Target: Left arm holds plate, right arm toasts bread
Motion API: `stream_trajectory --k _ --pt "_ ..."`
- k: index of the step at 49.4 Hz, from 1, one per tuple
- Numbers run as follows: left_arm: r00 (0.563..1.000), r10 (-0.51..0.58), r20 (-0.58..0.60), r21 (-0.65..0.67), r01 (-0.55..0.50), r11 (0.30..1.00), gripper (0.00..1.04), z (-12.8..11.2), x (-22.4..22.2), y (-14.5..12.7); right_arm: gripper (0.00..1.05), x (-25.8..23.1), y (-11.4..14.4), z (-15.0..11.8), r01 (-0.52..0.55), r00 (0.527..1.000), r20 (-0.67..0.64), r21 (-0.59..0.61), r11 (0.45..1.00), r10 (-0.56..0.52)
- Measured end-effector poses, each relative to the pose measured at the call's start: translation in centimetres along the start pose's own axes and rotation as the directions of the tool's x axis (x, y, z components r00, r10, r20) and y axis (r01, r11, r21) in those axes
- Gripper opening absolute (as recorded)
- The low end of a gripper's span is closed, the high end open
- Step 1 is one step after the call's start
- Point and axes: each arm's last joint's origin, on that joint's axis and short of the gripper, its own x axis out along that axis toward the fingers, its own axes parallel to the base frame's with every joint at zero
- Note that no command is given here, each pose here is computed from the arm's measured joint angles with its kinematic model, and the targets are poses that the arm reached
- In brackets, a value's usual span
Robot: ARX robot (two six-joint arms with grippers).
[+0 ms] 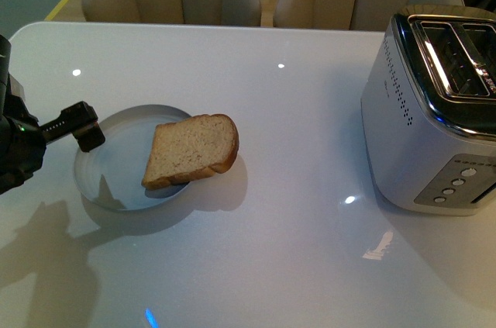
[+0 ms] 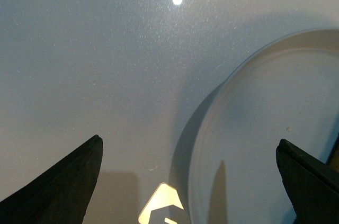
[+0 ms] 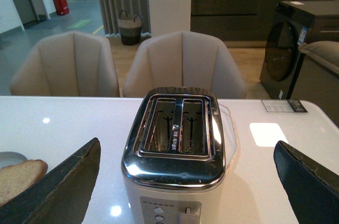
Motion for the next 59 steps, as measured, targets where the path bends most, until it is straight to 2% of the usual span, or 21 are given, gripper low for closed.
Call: stream_trajectory --k 10,22,32,36,45,49,59 --pt "0.999 0.005 -0.045 0.036 -0.003 0.999 0.97 -1.1 1.3 -0.4 0.96 0.0 0.0 0.0 0.000 1.000 0.000 0.000 1.000 0.000" --pt "0.994 -0.021 -0.103 0.143 0.035 0.989 0.97 -2.8 2.3 -1.6 0.96 0.0 0.0 0.0 0.000 1.000 0.000 0.000 1.000 0.000" --pt "0.992 -0.007 -0.124 0.181 0.030 0.983 0.56 -3.1 2.5 -1.9 0.96 0.0 0.0 0.0 0.000 1.000 0.000 0.000 1.000 0.000" --pt "0.991 -0.001 -0.133 0.182 0.025 0.983 0.44 -3.2 2.5 -1.9 0.96 0.0 0.0 0.0 0.000 1.000 0.000 0.000 1.000 0.000" --pt "0.987 -0.015 -0.162 0.135 0.037 0.990 0.11 -3.1 2.5 -1.9 0.96 0.0 0.0 0.0 0.000 1.000 0.000 0.000 1.000 0.000" --pt "0.986 -0.031 -0.162 0.110 0.049 0.993 0.04 -2.8 2.4 -2.0 0.96 0.0 0.0 0.0 0.000 1.000 0.000 0.000 1.000 0.000" --pt "0.979 -0.076 -0.190 0.040 0.085 0.996 0.04 -2.8 1.9 -1.9 0.96 0.0 0.0 0.0 0.000 1.000 0.000 0.000 1.000 0.000"
